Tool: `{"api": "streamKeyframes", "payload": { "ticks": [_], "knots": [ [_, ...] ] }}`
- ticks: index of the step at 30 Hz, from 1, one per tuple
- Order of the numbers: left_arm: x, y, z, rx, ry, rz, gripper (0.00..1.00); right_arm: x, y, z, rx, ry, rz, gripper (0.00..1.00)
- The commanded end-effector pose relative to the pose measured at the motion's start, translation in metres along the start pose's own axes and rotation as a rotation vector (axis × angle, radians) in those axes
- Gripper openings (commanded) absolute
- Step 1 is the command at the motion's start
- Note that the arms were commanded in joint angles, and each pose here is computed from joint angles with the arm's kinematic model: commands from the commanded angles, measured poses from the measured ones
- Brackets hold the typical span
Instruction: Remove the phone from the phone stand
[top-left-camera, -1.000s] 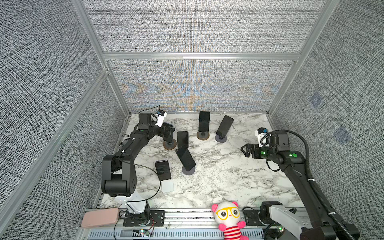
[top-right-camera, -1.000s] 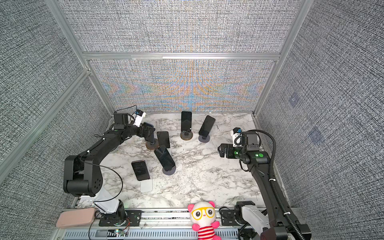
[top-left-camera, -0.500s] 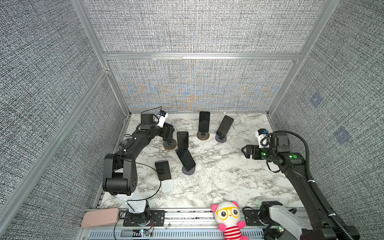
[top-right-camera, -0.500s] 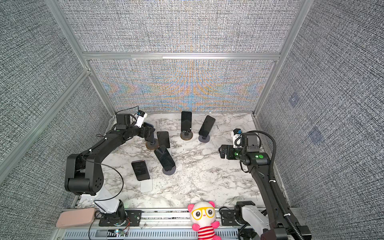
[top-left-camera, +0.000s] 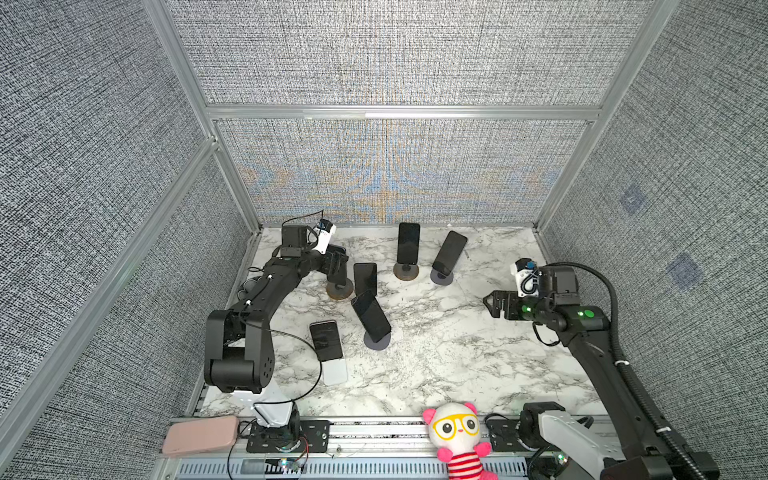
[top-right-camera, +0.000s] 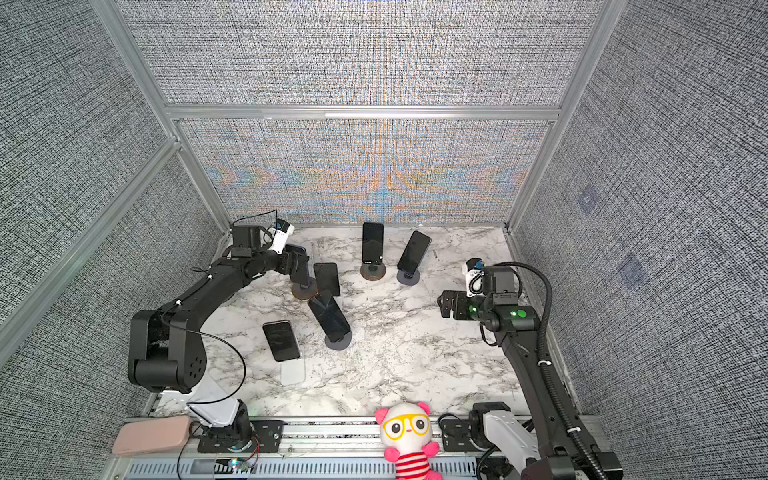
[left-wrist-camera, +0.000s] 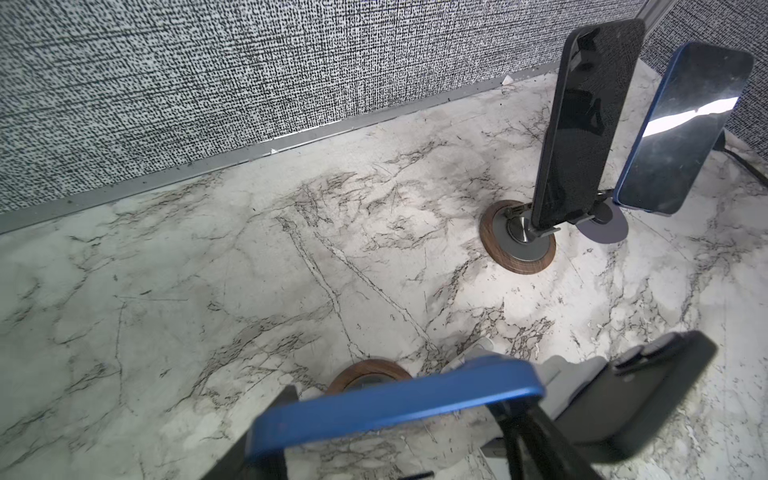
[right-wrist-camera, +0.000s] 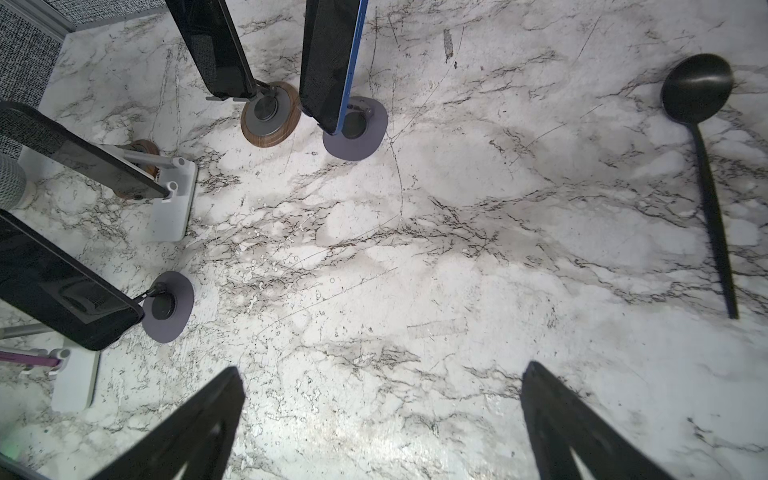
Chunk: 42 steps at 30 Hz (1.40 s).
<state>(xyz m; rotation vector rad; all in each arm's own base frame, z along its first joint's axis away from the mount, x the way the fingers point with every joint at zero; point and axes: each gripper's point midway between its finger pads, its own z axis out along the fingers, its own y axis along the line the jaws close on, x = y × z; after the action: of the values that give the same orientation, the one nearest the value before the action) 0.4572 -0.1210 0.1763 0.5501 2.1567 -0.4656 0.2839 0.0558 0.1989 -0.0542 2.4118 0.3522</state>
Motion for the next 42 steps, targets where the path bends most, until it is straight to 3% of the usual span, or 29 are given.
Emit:
{"api": "streamKeyframes", "payload": {
  "ticks": [1,9,15,18,23,27,31,37,42],
  "knots": [
    [-0.013,0.001,-0.009,-0.026,-0.026,-0.003,0.63,-0.002,-0.001,-0.002,0.010,-0.006,-0.012,0.99],
    [-0.047,0.006,-0.046,-0.119,-0.043,-0.048,0.58,-0.009,0.005,-0.004,-0.022,-0.017,-0.011,0.99],
    [-0.083,-0.018,-0.097,-0.088,-0.100,-0.153,0.55,-0.032,0.045,-0.006,-0.204,-0.027,-0.040,0.99],
    [-0.094,-0.041,-0.118,-0.007,-0.115,-0.214,0.52,-0.042,0.081,-0.008,-0.315,-0.014,-0.084,0.99],
    [-0.107,-0.098,-0.135,0.256,-0.174,-0.281,0.48,-0.058,0.178,-0.025,-0.579,-0.063,-0.235,0.96],
    [-0.110,-0.143,-0.125,0.445,-0.162,-0.300,0.47,-0.069,0.244,-0.028,-0.753,-0.105,-0.304,0.92],
    [-0.109,-0.169,-0.107,0.552,-0.138,-0.332,0.47,-0.071,0.289,-0.020,-0.836,-0.128,-0.364,0.86],
    [-0.109,-0.183,-0.089,0.612,-0.133,-0.357,0.46,-0.079,0.302,0.011,-0.775,-0.177,-0.366,0.73],
    [-0.109,-0.189,-0.081,0.653,-0.138,-0.380,0.45,-0.080,0.305,0.026,-0.782,-0.177,-0.336,0.43]
  ]
}}
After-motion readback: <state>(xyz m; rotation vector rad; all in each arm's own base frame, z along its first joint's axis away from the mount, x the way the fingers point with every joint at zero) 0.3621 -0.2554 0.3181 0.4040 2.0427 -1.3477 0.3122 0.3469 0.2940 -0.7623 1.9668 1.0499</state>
